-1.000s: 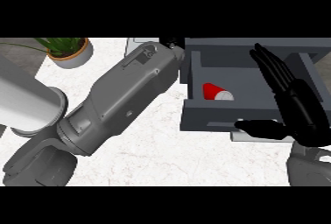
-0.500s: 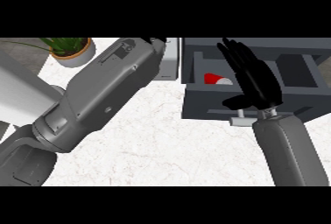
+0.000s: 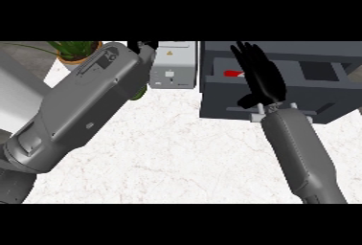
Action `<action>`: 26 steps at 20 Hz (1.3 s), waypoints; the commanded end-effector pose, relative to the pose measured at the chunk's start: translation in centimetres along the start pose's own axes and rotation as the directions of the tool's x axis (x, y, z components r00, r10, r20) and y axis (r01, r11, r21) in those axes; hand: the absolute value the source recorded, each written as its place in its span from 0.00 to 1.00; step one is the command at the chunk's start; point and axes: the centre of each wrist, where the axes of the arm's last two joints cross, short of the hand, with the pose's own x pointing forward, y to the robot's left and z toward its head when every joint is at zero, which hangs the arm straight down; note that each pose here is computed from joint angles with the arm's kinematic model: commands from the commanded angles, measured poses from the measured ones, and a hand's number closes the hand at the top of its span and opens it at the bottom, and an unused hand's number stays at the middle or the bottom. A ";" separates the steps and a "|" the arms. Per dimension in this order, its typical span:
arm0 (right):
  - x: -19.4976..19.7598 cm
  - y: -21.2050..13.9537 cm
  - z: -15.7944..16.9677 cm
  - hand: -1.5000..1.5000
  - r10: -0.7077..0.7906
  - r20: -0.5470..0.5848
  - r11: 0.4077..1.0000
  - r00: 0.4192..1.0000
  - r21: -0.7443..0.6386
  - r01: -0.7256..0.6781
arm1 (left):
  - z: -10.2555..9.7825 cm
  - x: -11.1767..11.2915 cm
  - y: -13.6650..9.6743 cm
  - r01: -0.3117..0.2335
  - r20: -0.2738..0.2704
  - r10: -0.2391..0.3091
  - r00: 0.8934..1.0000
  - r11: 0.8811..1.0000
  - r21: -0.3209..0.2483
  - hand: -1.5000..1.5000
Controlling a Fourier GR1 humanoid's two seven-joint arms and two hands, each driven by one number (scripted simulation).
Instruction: Pick up the can, place it into the drawer and close the drawer
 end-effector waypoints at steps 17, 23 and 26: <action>-2.8 0.5 -4.9 0.00 0.083 -0.092 0.984 0.992 -0.152 -0.096 | 0.6 3.3 3.6 -0.001 0.025 0.001 1.000 1.000 0.013 0.00; -2.0 -0.7 -6.5 0.00 0.102 -0.118 0.974 0.988 -0.190 -0.123 | 2.1 2.3 5.1 0.015 0.022 -0.015 1.000 1.000 -0.013 0.00; -1.9 -1.5 -7.2 0.00 0.112 -0.121 0.970 0.986 -0.200 -0.134 | 1.6 4.8 3.9 -0.007 0.025 0.008 1.000 1.000 -0.028 0.00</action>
